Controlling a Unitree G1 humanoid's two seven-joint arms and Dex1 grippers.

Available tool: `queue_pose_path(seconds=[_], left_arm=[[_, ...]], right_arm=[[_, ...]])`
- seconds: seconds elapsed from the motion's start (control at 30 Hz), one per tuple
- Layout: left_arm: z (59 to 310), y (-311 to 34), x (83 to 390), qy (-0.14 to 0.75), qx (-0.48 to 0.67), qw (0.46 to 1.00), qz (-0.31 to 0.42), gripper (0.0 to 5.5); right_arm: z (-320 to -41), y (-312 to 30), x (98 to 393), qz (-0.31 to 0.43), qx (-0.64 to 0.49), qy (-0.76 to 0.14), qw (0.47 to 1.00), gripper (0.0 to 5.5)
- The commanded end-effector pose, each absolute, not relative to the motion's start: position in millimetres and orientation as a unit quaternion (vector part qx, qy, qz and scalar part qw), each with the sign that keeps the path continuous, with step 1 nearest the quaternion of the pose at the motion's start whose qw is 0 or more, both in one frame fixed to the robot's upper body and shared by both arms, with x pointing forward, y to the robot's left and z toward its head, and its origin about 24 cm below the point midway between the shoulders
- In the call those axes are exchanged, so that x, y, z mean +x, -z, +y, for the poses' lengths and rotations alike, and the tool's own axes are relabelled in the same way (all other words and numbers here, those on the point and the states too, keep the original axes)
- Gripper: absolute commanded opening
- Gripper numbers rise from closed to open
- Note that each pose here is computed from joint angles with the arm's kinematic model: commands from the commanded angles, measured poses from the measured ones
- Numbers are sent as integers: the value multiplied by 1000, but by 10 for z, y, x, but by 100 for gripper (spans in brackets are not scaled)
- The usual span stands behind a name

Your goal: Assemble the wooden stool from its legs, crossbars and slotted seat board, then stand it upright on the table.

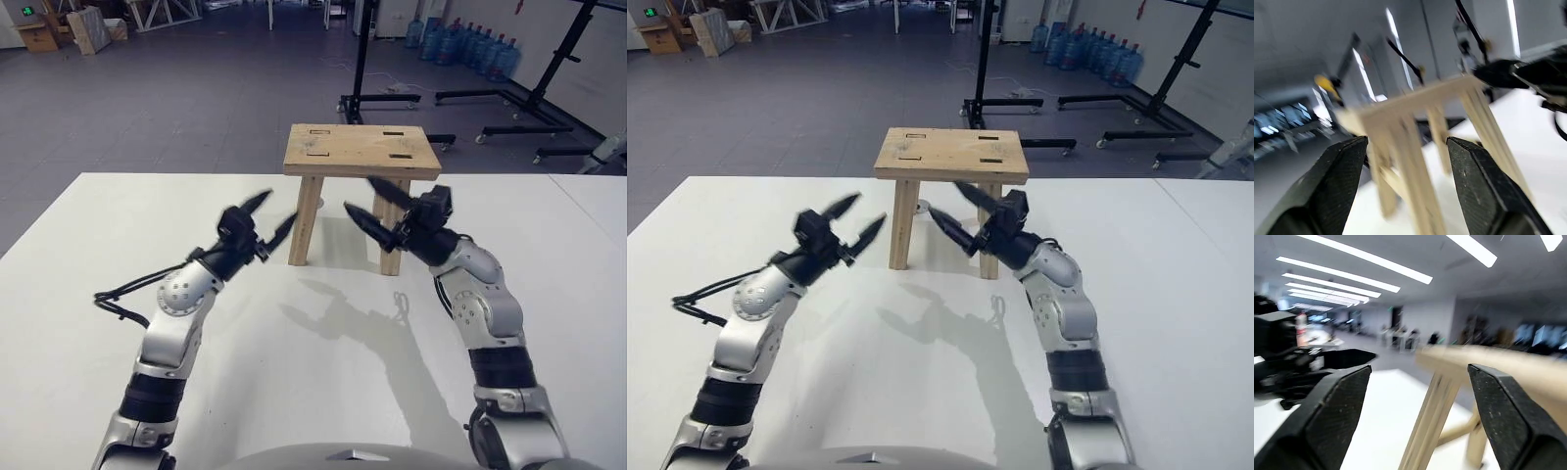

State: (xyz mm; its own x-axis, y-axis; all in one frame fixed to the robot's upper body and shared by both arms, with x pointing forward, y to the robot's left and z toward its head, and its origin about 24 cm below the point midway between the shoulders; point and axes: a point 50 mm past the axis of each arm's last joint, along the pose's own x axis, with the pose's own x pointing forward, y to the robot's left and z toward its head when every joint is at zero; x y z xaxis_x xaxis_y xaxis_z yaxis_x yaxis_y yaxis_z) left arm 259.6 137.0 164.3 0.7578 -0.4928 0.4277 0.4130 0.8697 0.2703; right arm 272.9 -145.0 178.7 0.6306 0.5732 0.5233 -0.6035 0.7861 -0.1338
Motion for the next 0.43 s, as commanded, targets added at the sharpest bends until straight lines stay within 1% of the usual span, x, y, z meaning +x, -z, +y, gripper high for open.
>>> queue_pose_path(seconds=[0.03,0.1,0.2,0.43], left_arm=[[1260,-1847,2761,119,77,939,-314,298],[1235,-1812,2836,82,90,941,-315,298],[1219,-1782,2874,59,111,938,-323,298],[1224,-1765,2897,47,114,937,-327,298]], right_arm=[[-1456,-1992,2806,-364,-19,-128,922,363],[-1428,-1952,2840,-367,-32,-98,925,363],[-1396,-1925,2871,-370,-36,-82,925,363],[-1423,-1894,2921,-365,-44,-75,927,363]])
